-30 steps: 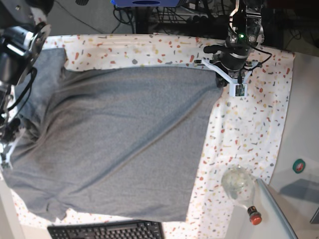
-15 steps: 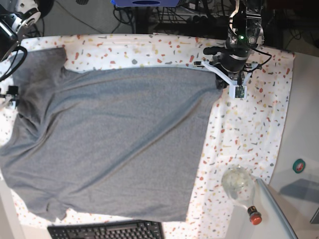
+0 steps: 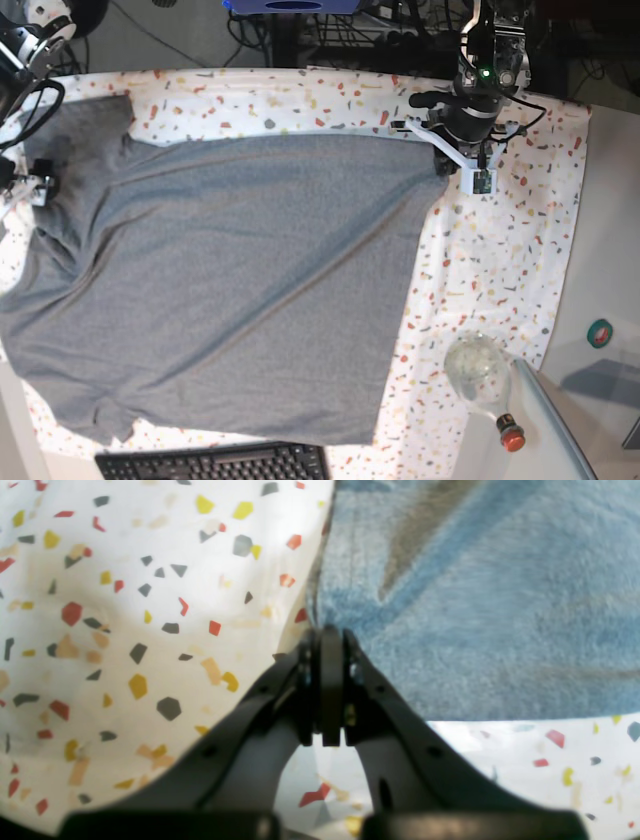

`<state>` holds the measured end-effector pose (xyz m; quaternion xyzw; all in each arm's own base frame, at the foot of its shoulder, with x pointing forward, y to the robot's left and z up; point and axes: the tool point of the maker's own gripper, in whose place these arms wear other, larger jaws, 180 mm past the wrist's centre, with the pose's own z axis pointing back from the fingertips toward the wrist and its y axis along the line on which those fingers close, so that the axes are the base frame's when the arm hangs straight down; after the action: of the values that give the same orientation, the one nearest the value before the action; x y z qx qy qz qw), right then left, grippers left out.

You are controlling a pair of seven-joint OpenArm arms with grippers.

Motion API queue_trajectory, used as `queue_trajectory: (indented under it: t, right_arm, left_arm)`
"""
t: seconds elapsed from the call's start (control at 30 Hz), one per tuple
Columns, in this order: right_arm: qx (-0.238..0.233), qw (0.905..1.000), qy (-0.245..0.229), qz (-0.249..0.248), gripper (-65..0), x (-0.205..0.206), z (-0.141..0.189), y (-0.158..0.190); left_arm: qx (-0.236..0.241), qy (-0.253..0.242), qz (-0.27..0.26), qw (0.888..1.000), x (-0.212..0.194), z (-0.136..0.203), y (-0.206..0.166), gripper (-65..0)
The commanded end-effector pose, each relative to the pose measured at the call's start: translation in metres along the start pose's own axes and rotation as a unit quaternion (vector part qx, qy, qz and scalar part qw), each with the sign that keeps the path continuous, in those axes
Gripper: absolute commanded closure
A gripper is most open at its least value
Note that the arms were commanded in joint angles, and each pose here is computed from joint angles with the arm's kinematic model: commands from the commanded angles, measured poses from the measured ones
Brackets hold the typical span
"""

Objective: Layout the t-shirt on the table in an organized manner, then fold the t-shirt properly
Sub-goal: 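Grasp the shirt edge with the right gripper and pull it outward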

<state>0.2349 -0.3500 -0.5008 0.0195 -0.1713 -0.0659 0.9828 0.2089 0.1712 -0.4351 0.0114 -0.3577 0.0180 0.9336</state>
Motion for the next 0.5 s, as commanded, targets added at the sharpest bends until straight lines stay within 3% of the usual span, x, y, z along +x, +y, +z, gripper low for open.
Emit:
queue_trajectory:
  t: [0.0, 0.07, 0.23, 0.47]
  right_arm:
    - [0.003, 1.0, 0.009, 0.002, -53.6, -0.005, -0.001, 0.001]
    - [0.003, 0.9999, 0.015, 0.003, -52.4, -0.013, -0.002, 0.002]
    - [0.006, 0.9987, 0.036, 0.037, -41.3, -0.022, -0.006, 0.01]
    - [-0.003, 0.9973, 0.016, 0.072, -40.7, -0.021, 0.001, 0.029]
  left_arm:
    - [0.002, -0.017, -0.001, 1.0, 0.009, 0.002, 0.001, 0.0]
    - [0.001, -0.018, -0.001, 1.0, 0.01, 0.002, 0.001, 0.0]
    - [0.001, -0.02, -0.001, 1.0, 0.012, 0.001, 0.001, 0.0]
    - [0.002, -0.02, -0.001, 1.0, 0.011, 0.001, 0.001, 0.0]
